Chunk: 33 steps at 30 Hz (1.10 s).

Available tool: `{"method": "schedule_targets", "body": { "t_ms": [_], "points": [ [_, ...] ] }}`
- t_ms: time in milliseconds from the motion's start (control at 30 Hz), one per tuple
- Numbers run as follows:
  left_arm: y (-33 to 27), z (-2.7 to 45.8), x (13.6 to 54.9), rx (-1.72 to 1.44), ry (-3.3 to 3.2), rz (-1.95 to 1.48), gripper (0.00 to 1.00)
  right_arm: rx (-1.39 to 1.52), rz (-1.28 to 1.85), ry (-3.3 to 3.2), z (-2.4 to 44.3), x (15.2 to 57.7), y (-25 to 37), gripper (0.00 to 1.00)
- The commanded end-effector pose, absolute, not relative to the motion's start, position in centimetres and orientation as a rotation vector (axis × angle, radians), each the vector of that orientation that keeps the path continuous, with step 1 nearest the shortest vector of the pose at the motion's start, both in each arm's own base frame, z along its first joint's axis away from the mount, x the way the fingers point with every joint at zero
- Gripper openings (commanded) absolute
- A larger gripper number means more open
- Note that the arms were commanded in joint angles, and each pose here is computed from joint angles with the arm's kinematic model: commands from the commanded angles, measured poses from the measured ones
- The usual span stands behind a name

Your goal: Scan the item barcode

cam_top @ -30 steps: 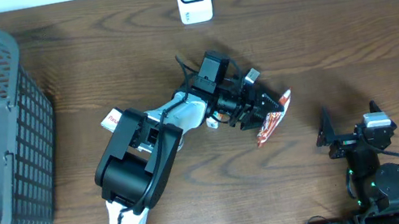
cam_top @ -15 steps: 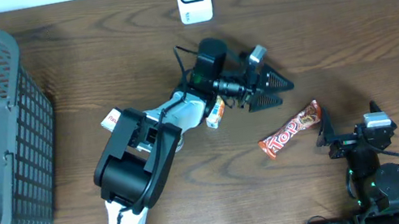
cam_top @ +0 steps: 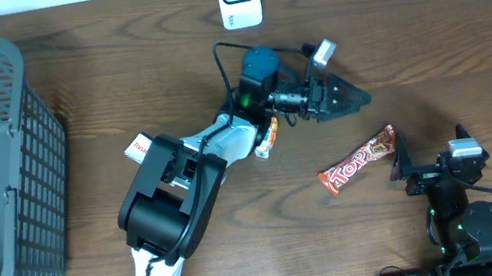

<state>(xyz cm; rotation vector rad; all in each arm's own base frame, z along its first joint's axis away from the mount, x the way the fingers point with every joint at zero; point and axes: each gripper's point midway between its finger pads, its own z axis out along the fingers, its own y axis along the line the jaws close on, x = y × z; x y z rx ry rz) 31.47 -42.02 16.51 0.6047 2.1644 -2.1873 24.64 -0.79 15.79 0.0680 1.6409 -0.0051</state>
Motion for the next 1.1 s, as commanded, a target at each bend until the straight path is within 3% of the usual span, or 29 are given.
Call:
{"method": "schedule_targets", "body": {
  "t_ms": [0, 133, 333, 433, 667, 900, 1067],
  "points": [
    [-42.1, 15.9, 33.9, 0.562, 2.125, -2.023, 0.86, 0.071, -0.015, 1.642, 15.7, 24.6, -1.0, 0.99],
    [-41.1, 13.2, 35.9, 0.467, 2.282, -1.816, 0.86, 0.077, -0.024, 1.639, 15.8, 24.6, -1.1, 0.99],
    [-36.0, 10.3, 35.1, 0.524, 2.566, -1.027, 0.86, 0.102, -0.048, 1.632, 15.9, 24.6, -1.7, 0.99],
    [-34.7, 13.5, 34.0, 0.611, 2.506, -0.845, 0.86, 0.073, -0.016, 1.636, 15.8, 24.6, -1.0, 0.99],
    [-33.3, 24.9, 32.2, 0.734, 2.187, -0.836, 0.86, 0.035, 0.024, 1.639, 15.8, 24.6, -0.1, 0.99],
    [-17.4, 31.9, 34.4, 0.314, 2.063, 0.067, 0.86, -0.201, 0.387, 1.564, 18.2, 23.4, 6.2, 0.99],
    [-12.0, 36.9, 33.4, 0.342, 1.917, 0.342, 0.86, -0.181, 0.365, 1.574, 21.4, 22.4, 5.8, 0.99]
  ]
}}
